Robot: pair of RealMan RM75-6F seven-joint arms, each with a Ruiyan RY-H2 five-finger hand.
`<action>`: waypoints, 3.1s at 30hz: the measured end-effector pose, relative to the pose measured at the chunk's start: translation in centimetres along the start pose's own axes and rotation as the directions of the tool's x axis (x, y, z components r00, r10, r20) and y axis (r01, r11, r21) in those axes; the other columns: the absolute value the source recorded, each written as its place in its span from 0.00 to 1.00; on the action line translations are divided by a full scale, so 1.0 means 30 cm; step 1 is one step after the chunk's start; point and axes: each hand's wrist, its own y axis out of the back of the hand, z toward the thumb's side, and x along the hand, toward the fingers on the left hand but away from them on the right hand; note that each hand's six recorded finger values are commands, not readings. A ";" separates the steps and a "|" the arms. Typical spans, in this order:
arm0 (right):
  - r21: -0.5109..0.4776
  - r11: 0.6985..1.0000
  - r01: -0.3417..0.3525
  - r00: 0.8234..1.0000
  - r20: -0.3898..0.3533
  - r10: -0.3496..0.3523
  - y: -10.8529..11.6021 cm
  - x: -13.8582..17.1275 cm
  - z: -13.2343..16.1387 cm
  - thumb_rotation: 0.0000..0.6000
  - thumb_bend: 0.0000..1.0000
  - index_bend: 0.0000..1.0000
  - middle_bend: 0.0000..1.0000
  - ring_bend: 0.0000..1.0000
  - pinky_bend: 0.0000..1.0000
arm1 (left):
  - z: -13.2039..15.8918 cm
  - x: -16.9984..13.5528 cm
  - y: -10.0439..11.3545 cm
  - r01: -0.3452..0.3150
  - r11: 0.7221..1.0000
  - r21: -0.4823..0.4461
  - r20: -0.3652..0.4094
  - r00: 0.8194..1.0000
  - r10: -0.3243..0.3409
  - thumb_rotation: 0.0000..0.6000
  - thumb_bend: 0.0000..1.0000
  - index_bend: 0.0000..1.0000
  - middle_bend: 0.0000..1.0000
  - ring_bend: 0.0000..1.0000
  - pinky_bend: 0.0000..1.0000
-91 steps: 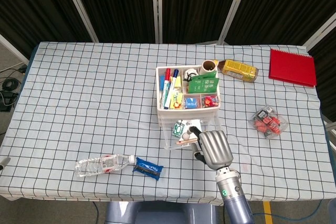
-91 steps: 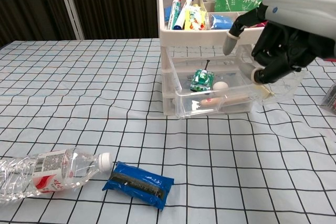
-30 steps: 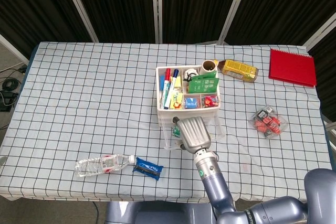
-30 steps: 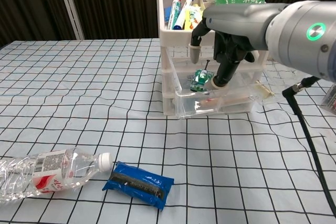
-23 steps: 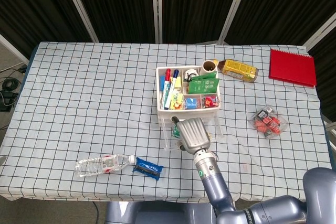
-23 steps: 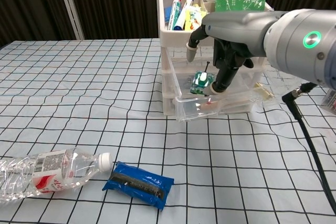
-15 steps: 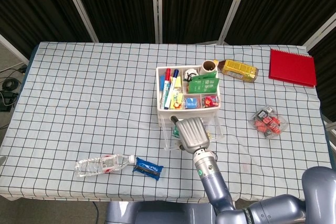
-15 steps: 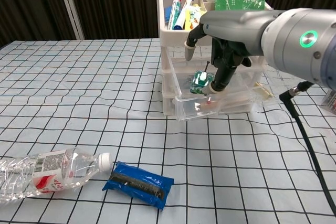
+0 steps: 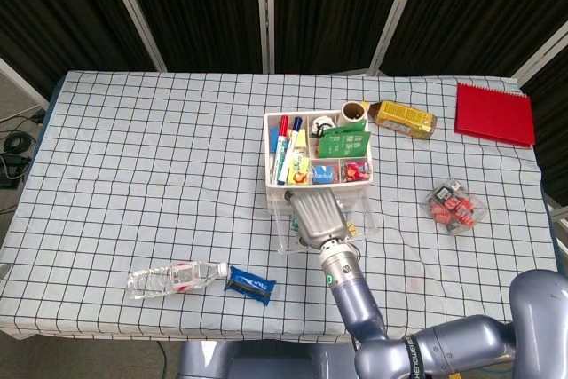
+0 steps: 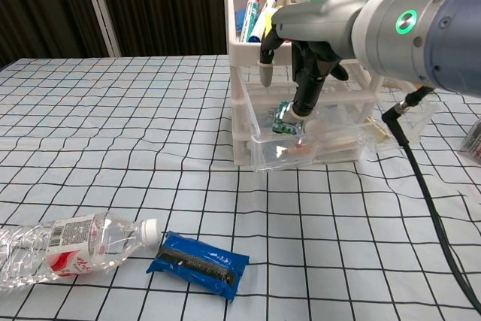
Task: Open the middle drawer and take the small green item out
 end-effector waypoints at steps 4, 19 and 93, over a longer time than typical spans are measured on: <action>0.007 1.000 -0.010 1.000 0.007 0.010 -0.001 -0.004 0.001 1.00 0.13 0.41 1.00 1.00 0.77 | 0.003 -0.001 0.000 0.000 1.000 0.000 0.003 1.000 0.000 1.00 0.07 0.00 0.00 0.00 0.00; 0.035 0.998 -0.053 0.998 0.043 0.051 -0.024 -0.023 -0.012 1.00 0.13 0.40 1.00 1.00 0.77 | 0.000 0.000 0.001 0.001 1.000 -0.002 0.000 1.000 -0.001 1.00 0.07 0.00 0.00 0.00 0.00; 0.024 0.990 0.136 0.986 0.092 -0.138 0.182 0.116 -0.135 1.00 0.38 0.62 1.00 1.00 0.77 | 0.018 -0.013 -0.001 0.002 1.000 0.002 0.016 1.000 -0.002 1.00 0.07 0.00 0.00 0.00 0.00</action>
